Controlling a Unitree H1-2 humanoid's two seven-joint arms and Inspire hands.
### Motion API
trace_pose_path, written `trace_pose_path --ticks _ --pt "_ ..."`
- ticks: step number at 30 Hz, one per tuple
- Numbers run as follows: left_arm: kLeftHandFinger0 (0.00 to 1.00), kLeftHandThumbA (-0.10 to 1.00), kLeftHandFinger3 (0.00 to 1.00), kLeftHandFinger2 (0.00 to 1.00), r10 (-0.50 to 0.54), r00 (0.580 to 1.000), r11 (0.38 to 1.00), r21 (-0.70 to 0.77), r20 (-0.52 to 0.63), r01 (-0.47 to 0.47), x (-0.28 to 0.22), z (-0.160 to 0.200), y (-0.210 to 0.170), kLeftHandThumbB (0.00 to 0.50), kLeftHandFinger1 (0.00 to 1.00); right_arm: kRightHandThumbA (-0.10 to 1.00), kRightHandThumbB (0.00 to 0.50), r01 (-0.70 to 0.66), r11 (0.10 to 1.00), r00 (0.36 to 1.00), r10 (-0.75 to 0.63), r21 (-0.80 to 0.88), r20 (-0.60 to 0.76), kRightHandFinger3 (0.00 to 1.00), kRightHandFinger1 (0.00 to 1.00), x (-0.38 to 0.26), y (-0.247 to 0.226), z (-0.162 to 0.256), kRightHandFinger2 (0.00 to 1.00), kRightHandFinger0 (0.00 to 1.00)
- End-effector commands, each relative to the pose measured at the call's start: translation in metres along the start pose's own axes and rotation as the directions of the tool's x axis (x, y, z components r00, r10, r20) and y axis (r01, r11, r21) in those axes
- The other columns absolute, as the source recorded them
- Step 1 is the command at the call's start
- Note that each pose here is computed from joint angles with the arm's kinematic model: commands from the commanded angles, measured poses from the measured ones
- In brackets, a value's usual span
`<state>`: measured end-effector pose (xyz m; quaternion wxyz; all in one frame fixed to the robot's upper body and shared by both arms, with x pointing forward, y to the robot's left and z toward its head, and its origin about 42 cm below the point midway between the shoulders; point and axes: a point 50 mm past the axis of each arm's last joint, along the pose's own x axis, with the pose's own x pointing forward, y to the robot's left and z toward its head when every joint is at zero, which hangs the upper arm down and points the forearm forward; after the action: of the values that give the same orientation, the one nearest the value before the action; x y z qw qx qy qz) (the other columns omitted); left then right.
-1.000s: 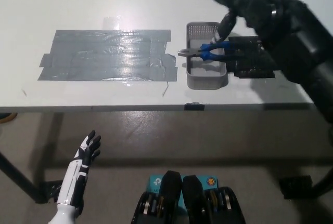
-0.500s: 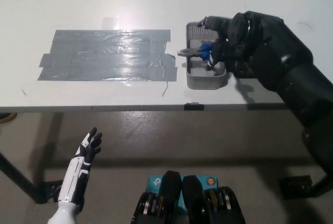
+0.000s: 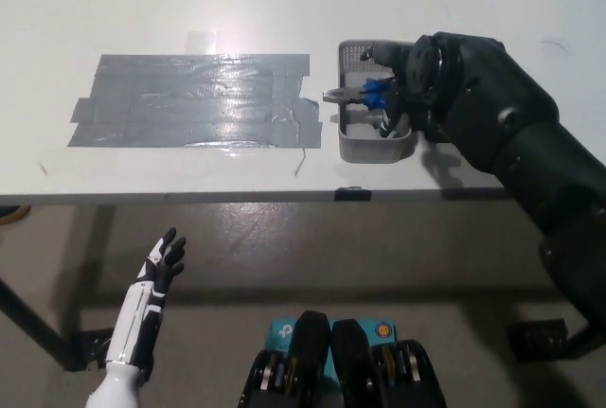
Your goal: The robot picks the blue plier placed on top of the container and places it on the grey area of the table
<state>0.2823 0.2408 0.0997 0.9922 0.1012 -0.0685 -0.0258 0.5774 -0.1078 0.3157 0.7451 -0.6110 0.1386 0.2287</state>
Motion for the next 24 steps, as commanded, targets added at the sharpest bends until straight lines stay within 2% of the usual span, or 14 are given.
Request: trace_pose_path --ticks 1,5,9,11,12,13,14,15,17,18,19,21,22,24 --pt "1.00 1.00 1.00 1.00 0.007 0.998 1.000 0.014 0.055 -0.008 0.006 0.010 0.001 0.131 1.00 1.00 0.394 0.066 0.996 0.997 -0.064 -0.052 0.034 1.00 1.00 -0.008 -0.024 0.018 1.00 1.00" --pt "1.00 1.00 1.00 1.00 0.005 0.998 1.000 0.017 0.060 -0.006 0.008 0.011 0.001 0.134 1.00 0.98 0.374 0.052 0.998 0.999 -0.051 -0.044 0.018 1.00 1.00 -0.003 -0.017 0.014 1.00 1.00" --pt "1.00 1.00 1.00 1.00 0.004 0.998 1.000 0.020 0.059 -0.006 0.008 0.011 0.003 0.135 1.00 0.73 0.344 0.065 0.995 0.998 -0.066 -0.079 -0.011 1.00 1.00 0.005 -0.002 0.006 1.00 1.00" --pt "1.00 1.00 1.00 1.00 0.006 0.998 1.000 0.023 0.064 -0.008 0.008 0.012 0.003 0.124 1.00 0.51 0.317 0.065 0.995 0.997 -0.067 -0.077 -0.026 1.00 1.00 0.010 0.007 0.001 1.00 0.77" --pt "1.00 1.00 1.00 1.00 0.006 0.998 1.000 0.022 0.064 -0.007 0.009 0.012 0.003 0.124 1.00 0.46 0.310 0.067 0.995 0.997 -0.069 -0.075 -0.026 1.00 1.00 0.011 0.011 -0.002 1.00 0.74" --pt "1.00 1.00 1.00 1.00 0.003 0.998 1.000 0.024 0.064 -0.005 0.009 0.013 0.003 0.123 1.00 0.05 0.221 0.082 0.994 0.996 -0.084 -0.077 -0.022 1.00 0.75 0.014 0.019 -0.008 0.92 0.52" --pt "1.00 1.00 1.00 1.00 0.001 0.998 1.000 0.026 0.063 -0.003 0.009 0.013 0.003 0.124 1.00 -0.05 0.232 0.090 0.992 0.995 -0.093 -0.085 -0.023 0.95 0.66 0.016 0.024 -0.011 0.84 0.42" --pt "1.00 1.00 1.00 1.00 0.000 0.998 1.000 0.025 0.060 -0.001 0.009 0.013 0.002 0.133 1.00 -0.10 0.228 0.110 0.988 0.993 -0.113 -0.108 -0.019 0.96 0.42 0.019 0.033 -0.017 0.62 0.20" --pt "1.00 1.00 1.00 1.00 -0.004 0.998 1.000 0.018 0.063 0.002 0.011 0.014 0.002 0.140 1.00 -0.10 0.214 0.154 0.980 0.988 -0.157 -0.122 -0.010 1.00 0.13 0.022 0.045 -0.025 0.31 0.00" --pt "1.00 1.00 1.00 1.00 -0.004 0.998 1.000 0.018 0.065 0.003 0.011 0.015 0.002 0.140 1.00 -0.10 0.202 0.164 0.978 0.986 -0.166 -0.125 -0.003 0.91 0.04 0.022 0.047 -0.026 0.20 0.00" --pt "1.00 1.00 1.00 1.00 -0.003 0.997 1.000 0.020 0.071 0.001 0.012 0.015 0.003 0.136 1.00 -0.10 0.191 0.188 0.973 0.982 -0.188 -0.135 0.013 0.77 0.00 0.023 0.051 -0.028 0.18 0.00" --pt "1.00 1.00 1.00 1.00 0.000 0.997 1.000 0.024 0.074 -0.002 0.013 0.017 0.004 0.144 1.00 -0.10 0.186 0.225 0.963 0.974 -0.223 -0.147 0.027 0.67 0.11 0.024 0.054 -0.031 0.28 0.04" --pt "1.00 1.00 1.00 1.00 0.003 0.997 1.000 0.022 0.077 -0.005 0.013 0.017 0.004 0.144 1.00 -0.10 0.185 0.238 0.959 0.971 -0.236 -0.154 0.031 0.70 0.22 0.024 0.054 -0.031 0.38 0.15" --pt "1.00 1.00 1.00 1.00 0.001 0.996 1.000 0.026 0.084 -0.003 0.014 0.018 0.004 0.136 1.00 -0.10 0.204 0.278 0.948 0.960 -0.271 -0.154 0.065 0.58 0.27 0.024 0.053 -0.034 0.38 0.23"
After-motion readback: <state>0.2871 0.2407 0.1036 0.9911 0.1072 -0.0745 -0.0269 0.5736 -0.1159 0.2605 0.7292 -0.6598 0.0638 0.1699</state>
